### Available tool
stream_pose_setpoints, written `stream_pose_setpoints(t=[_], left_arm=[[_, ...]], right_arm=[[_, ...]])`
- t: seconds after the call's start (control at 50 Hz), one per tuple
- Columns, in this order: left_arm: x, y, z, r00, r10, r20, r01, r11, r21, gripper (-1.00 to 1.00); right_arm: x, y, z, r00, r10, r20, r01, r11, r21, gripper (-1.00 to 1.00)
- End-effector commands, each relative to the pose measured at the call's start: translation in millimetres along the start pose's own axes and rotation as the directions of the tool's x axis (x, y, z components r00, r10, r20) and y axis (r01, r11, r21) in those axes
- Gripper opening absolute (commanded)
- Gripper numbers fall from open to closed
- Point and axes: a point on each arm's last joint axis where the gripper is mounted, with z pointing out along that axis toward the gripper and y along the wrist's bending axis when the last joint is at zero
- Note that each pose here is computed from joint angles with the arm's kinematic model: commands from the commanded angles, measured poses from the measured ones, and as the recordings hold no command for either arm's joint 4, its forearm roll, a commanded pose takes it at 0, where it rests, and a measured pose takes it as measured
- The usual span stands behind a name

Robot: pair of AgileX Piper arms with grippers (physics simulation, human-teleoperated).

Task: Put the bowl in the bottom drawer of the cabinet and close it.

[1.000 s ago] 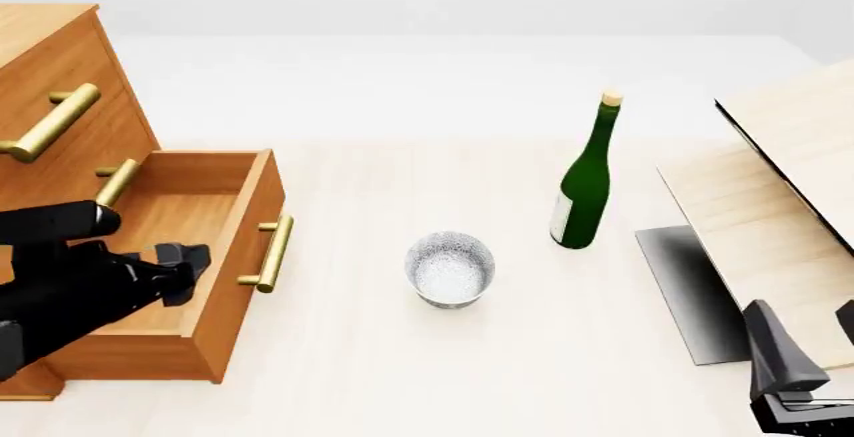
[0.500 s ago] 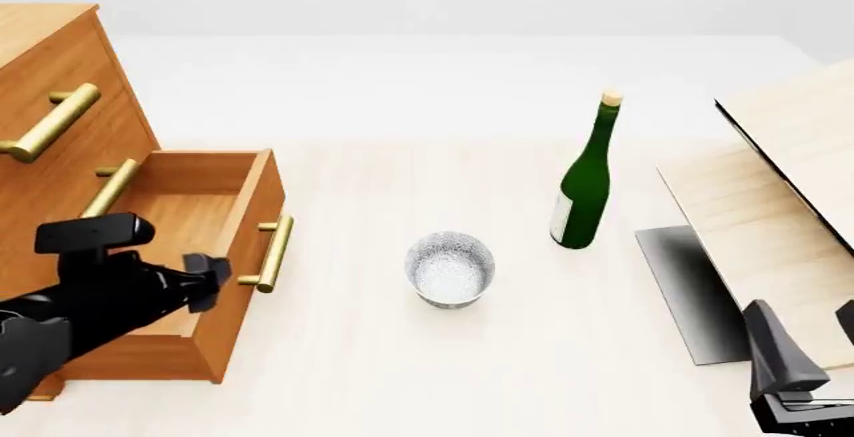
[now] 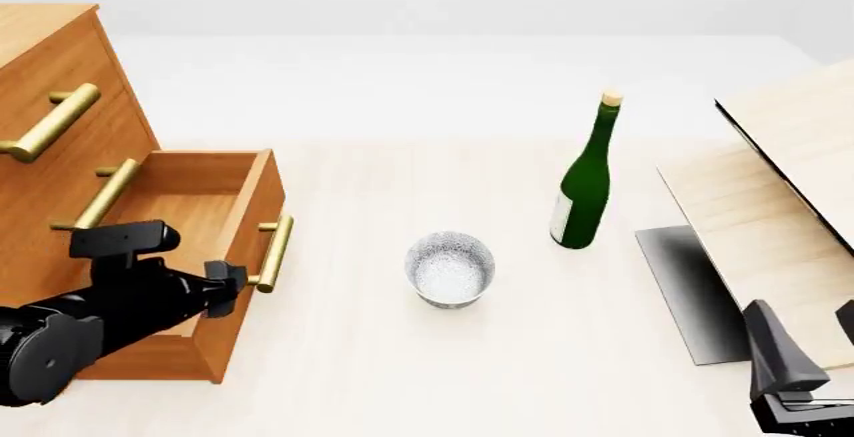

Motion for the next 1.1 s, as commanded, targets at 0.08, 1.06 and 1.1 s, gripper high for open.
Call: stream_pose_setpoints(t=[0.08, 1.06, 1.1], left_arm=[[2.4, -7.8, 2, 1.000, 0.012, -0.009, -0.012, 1.000, 0.029, 1.00], [13.7, -38.2, 14, 0.994, 0.094, -0.047, -0.087, 0.987, 0.136, 1.00], [13.3, -38.3, 13, 0.994, 0.097, -0.045, -0.090, 0.987, 0.136, 1.00]], right_arm=[[0, 0, -1, 1.000, -0.003, 0.005, 0.003, 1.000, 0.002, 1.00], [0, 0, -1, 1.000, -0.003, 0.005, 0.003, 1.000, 0.001, 1.00], [0, 0, -1, 1.000, -0.003, 0.005, 0.003, 1.000, 0.002, 1.00]])
